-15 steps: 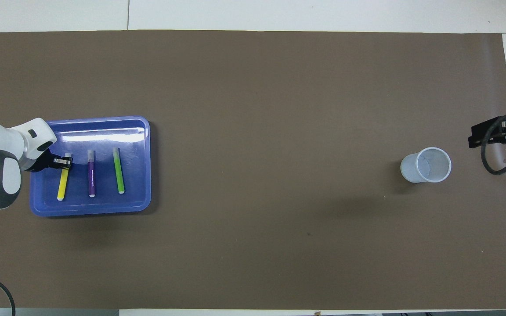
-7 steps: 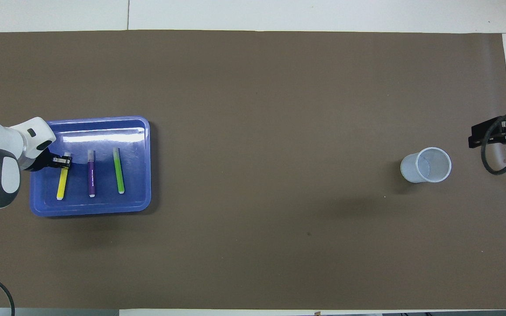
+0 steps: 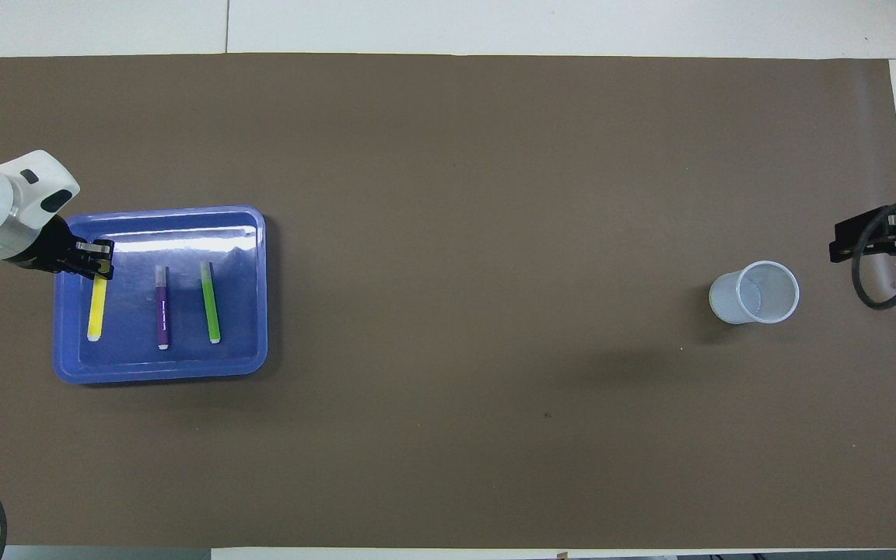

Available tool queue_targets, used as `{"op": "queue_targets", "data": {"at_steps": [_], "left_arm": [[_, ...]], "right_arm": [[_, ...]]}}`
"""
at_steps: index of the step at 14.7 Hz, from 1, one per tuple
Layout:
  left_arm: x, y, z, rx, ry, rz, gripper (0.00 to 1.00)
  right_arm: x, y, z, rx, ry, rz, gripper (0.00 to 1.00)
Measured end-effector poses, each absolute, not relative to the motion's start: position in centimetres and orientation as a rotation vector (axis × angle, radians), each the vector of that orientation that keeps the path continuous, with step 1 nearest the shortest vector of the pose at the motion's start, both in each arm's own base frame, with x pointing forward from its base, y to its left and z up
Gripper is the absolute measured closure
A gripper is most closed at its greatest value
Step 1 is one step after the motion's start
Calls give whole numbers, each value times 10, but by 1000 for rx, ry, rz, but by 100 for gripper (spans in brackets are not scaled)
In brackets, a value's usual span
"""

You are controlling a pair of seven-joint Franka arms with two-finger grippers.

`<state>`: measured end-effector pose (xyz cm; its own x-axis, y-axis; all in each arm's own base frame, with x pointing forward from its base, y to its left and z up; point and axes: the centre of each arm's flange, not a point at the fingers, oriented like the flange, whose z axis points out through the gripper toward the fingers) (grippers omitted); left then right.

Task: Transfer and insert pens with both arms
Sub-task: 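Lower the left gripper over the yellow pen and grasp it, then lift the yellow pen with the left gripper while the right gripper approaches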

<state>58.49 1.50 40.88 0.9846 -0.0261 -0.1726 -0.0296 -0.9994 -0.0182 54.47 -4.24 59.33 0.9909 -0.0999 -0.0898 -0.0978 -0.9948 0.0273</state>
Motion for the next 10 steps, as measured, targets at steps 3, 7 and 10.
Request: {"op": "queue_targets", "data": {"at_steps": [3, 7, 10], "left_arm": [[589, -27, 458, -3126, -245, 310, 83], [581, -84, 510, -3163, -714, 384, 83], [565, -129, 537, -3144, -1051, 464, 83]], "right_arm": [[545, -42, 593, 3112, -155, -142, 0], [545, -42, 593, 3112, -155, -142, 0], [544, -42, 592, 3114, -120, -160, 0]]}}
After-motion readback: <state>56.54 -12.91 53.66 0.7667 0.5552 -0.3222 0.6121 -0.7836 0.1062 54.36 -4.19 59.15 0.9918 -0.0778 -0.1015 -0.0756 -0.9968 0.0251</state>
